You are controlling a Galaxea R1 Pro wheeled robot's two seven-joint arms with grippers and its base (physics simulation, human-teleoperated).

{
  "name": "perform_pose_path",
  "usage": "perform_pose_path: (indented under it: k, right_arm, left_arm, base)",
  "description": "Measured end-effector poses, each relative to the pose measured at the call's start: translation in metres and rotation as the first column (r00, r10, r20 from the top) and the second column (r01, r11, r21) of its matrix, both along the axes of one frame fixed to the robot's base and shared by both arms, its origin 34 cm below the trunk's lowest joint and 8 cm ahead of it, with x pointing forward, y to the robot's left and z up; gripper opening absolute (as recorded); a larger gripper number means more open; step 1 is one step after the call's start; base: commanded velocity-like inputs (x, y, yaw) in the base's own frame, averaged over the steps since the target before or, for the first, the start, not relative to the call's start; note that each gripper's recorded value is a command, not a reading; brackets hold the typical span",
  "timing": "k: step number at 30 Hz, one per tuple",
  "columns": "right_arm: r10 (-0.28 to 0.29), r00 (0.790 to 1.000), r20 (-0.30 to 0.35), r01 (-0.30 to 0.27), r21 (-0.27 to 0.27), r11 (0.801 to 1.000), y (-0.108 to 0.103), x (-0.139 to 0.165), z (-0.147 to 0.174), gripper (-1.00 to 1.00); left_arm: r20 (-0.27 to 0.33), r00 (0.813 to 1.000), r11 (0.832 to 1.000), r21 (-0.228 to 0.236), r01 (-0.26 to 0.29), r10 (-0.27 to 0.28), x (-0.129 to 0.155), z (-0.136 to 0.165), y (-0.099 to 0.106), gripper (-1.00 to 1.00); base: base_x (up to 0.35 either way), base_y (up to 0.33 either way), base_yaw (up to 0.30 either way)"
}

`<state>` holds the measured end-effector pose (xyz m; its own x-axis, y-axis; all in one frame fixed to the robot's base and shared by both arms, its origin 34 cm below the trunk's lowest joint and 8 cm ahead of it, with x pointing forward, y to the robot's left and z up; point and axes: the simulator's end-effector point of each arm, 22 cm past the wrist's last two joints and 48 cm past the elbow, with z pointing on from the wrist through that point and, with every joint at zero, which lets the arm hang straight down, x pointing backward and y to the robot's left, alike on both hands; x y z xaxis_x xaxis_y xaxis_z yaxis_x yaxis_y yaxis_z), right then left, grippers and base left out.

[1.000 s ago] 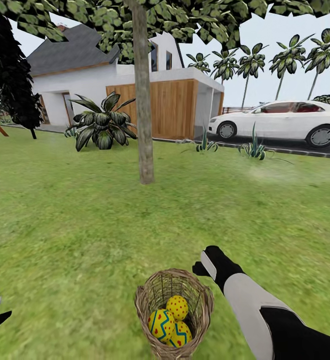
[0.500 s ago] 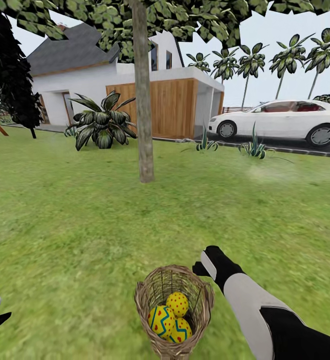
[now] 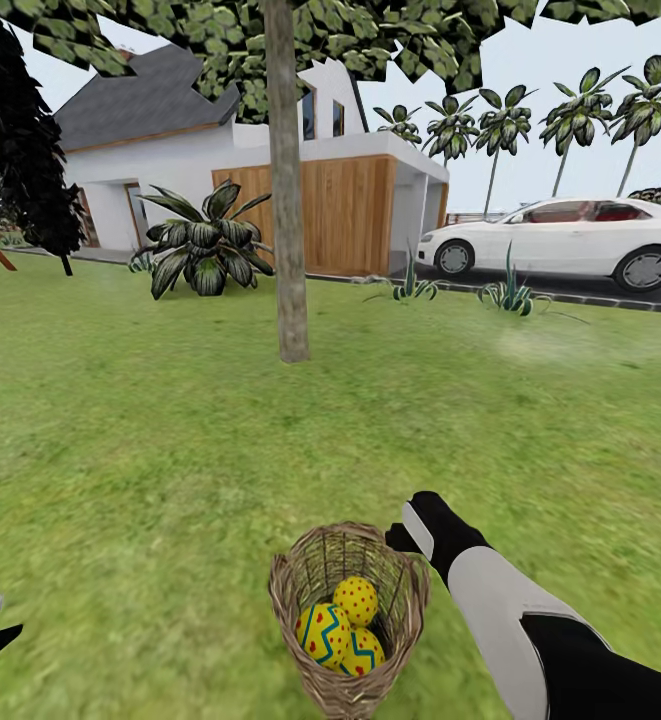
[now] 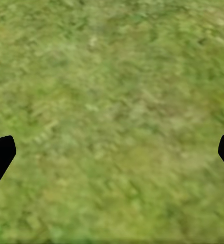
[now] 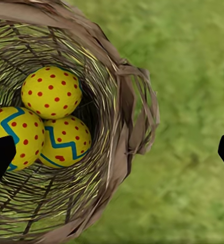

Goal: Take the three Easter eggs out of the wicker basket on the lawn in the garden, then place them on the lawn next to a single tree (choose any tree) so that all three eggs are next to the same tree and none are left in the basket.

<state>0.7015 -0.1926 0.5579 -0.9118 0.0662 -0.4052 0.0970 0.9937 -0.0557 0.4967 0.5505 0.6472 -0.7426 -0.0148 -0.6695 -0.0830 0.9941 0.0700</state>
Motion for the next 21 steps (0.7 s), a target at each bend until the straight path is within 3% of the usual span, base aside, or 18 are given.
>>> perform_pose_path:
  k: [21]
  right_arm:
    - [-0.003,1.000,0.002,0.003,0.002,1.000,-0.001,-0.009,-0.044,1.00]
  left_arm:
    - [0.000,1.000,1.000,0.002,-0.001,0.001,-0.009,-0.044,0.000,1.00]
  base:
    - [0.000,0.000,0.000]
